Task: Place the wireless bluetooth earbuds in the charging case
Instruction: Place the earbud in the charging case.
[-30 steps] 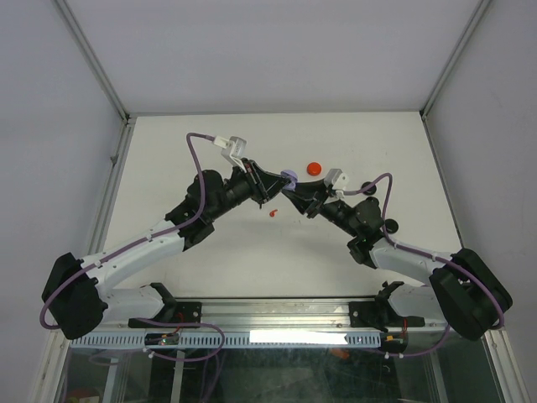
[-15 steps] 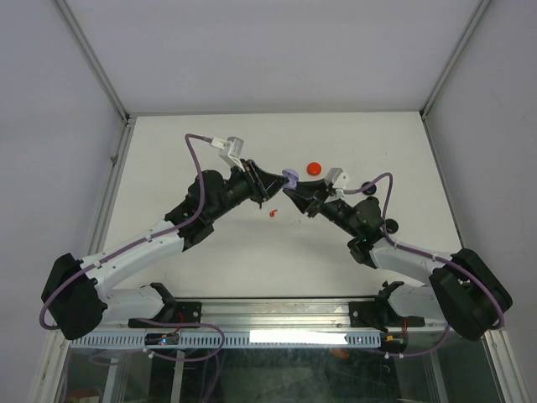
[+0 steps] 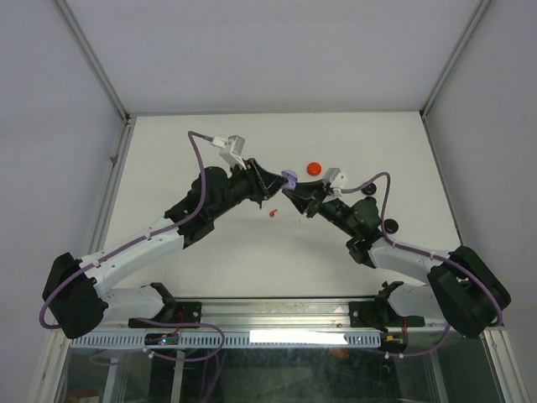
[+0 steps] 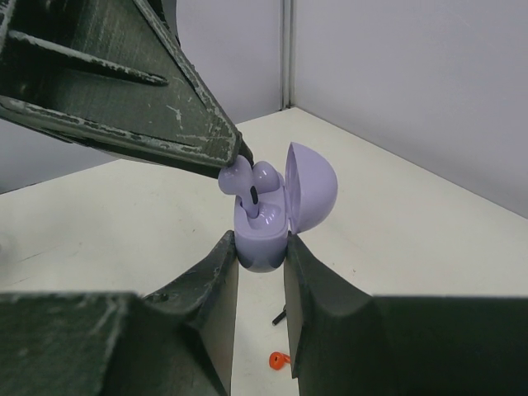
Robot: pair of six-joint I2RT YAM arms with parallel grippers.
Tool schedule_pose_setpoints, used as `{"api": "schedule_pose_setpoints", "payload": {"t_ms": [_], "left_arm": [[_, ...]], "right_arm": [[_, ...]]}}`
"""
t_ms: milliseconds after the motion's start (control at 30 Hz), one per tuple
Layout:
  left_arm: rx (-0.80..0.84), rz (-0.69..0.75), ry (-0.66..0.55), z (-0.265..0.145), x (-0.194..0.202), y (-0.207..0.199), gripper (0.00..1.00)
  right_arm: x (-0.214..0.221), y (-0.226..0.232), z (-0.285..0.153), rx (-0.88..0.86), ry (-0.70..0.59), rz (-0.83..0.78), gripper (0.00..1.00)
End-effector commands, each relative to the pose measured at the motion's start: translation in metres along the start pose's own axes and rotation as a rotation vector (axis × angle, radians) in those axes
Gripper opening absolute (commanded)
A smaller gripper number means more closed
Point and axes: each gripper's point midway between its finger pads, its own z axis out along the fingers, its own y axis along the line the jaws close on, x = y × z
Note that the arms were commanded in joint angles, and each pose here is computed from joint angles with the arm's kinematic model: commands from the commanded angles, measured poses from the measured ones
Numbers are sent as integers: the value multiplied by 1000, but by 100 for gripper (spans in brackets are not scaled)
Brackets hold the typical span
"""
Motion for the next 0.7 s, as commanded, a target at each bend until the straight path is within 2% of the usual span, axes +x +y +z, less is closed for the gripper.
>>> {"api": "schedule_pose_setpoints", "payload": {"t_ms": [0,233,667], "left_arm": [[-25,-3,2,4,-5,-6,31],[-46,-12,19,3,-2,-2,36],[16,1,88,-2,10,-16,40]], "right_arm": [[-38,3,11,-9,-126,-56,0],[-31,-5,11,34,-111,-48,0],[-19,-10,14,52,-85,-39,0]]}}
